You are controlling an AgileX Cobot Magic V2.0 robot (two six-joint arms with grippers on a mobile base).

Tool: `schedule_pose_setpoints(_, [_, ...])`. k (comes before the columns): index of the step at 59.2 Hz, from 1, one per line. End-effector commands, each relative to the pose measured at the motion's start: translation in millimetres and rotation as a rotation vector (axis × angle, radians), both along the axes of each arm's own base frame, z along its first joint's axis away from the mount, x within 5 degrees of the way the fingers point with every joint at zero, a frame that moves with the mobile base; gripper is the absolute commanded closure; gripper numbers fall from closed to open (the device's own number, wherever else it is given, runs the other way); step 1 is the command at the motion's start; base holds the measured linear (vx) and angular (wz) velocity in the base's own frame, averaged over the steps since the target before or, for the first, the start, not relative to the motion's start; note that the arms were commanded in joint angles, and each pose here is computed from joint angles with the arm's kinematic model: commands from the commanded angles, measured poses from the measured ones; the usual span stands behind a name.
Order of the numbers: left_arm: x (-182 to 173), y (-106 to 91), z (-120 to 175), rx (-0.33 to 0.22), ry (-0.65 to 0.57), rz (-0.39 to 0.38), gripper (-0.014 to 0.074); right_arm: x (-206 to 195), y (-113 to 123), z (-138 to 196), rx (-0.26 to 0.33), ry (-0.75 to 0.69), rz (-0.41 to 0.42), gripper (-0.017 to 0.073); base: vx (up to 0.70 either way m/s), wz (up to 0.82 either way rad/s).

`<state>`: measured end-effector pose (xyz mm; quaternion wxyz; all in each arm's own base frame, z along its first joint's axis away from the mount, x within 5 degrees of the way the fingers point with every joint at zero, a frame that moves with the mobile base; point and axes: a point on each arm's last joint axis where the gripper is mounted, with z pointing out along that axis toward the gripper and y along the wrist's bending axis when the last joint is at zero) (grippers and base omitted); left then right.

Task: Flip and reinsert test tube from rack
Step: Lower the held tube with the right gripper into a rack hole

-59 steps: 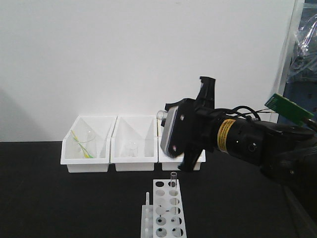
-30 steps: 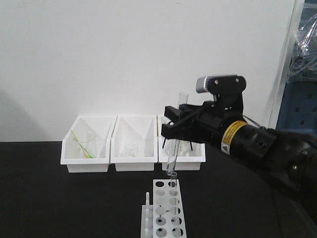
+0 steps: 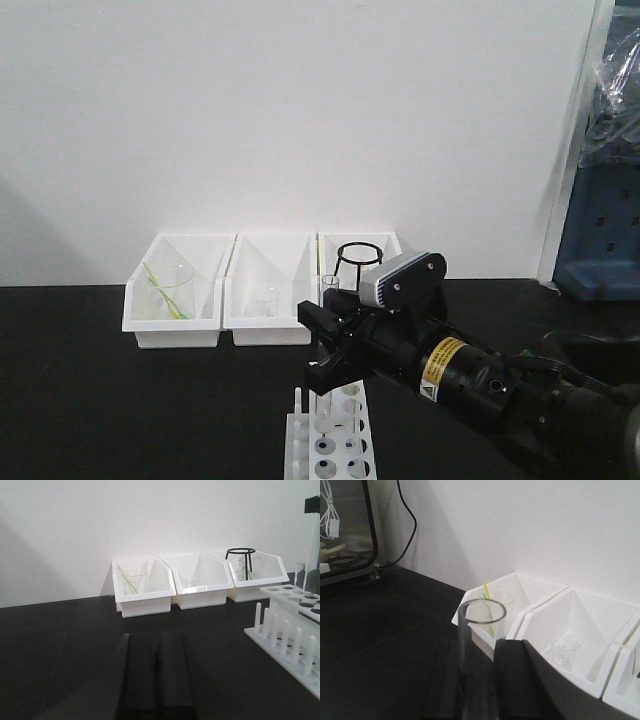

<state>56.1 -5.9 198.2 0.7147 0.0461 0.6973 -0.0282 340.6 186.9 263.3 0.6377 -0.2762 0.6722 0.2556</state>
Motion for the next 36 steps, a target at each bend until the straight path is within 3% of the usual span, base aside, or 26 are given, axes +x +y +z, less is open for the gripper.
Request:
schedule_pose_setpoints(1, [-1,0.1,10,-0.012,-0.094,0.000,0.0599,-2,0,27,0.082,-0.109,0.023,0.0570,0.00,0.00])
schedule_pose_setpoints(14, [-1,0.1,10,-0.012,-0.094,0.000,0.0599,4,4,9,0.064,-0.076,0.034,0.0570,0.00,0.00])
schedule_pose_setpoints(36, [-1,0.1,10,-0.012,-0.094,0.000,0.0599,9,15,-18,0.091,-0.089,0.126,0.0570,0.00,0.00])
